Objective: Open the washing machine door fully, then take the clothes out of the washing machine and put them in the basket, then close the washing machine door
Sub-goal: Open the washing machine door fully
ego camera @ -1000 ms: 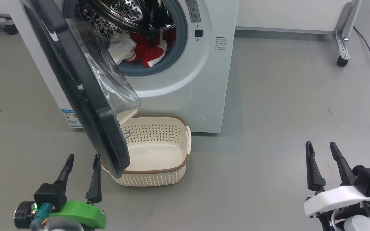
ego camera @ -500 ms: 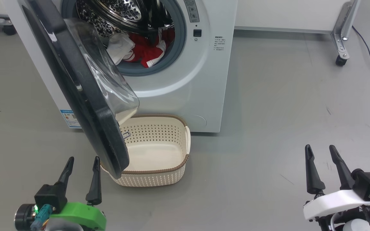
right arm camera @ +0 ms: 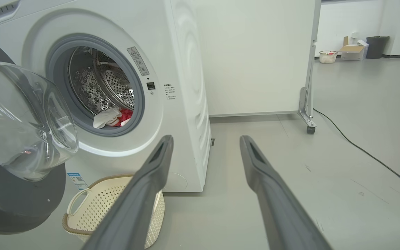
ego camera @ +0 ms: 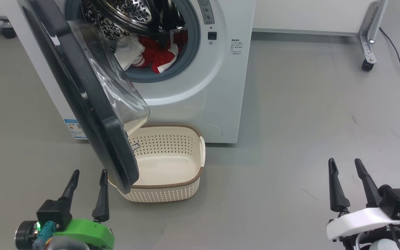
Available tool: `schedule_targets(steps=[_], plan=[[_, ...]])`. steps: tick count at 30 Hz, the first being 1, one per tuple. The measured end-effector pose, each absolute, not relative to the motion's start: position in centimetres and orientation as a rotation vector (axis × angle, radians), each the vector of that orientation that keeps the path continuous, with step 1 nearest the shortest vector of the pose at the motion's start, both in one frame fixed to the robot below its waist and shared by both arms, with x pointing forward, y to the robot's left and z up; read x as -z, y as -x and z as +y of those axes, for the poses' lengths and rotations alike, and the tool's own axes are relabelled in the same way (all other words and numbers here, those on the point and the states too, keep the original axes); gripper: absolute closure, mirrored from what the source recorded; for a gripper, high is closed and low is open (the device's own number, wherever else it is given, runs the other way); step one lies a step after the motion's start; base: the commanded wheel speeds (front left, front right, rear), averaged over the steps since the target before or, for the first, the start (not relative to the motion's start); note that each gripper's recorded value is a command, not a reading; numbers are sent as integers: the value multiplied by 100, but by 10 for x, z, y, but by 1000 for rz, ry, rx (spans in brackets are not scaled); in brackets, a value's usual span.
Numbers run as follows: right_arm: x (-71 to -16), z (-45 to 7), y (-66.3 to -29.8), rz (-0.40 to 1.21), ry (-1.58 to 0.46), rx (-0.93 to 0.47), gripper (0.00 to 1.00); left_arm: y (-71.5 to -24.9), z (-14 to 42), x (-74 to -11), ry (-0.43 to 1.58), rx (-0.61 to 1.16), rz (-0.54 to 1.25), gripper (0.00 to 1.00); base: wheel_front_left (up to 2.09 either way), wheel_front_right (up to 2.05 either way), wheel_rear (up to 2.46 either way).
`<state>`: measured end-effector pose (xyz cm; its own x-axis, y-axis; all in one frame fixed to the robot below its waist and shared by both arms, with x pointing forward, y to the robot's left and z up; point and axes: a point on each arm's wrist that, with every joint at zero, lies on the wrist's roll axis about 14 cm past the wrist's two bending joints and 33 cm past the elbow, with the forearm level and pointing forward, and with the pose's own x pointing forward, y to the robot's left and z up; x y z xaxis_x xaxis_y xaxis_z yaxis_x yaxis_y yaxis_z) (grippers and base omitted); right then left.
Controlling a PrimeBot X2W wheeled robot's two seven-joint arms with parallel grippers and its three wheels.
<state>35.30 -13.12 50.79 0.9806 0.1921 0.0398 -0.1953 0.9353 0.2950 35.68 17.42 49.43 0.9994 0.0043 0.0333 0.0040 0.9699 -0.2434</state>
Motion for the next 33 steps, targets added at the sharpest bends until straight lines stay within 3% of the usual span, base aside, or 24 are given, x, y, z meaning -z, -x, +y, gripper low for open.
schedule_targets(steps=[8,9,10,11,12,33], plan=[[-508,-128,-351,-15,-295,-218,0,-357,172,-494,231,10,-33,0,0,0,0],[-508,-127,-351,-15,-298,-218,0,-357,172,-494,231,12,-32,27,0,0,0],[-508,-126,-351,-15,-298,-219,0,-356,171,-493,231,17,-28,71,0,0,0],[-508,-125,-351,-16,-298,-224,0,-356,169,-492,224,22,-25,71,0,0,0],[-508,-125,-351,-16,-299,-223,0,-356,168,-492,219,28,-24,100,0,0,0],[-507,-126,-352,-21,-309,-214,0,-358,175,-494,221,8,-33,100,0,0,0]])
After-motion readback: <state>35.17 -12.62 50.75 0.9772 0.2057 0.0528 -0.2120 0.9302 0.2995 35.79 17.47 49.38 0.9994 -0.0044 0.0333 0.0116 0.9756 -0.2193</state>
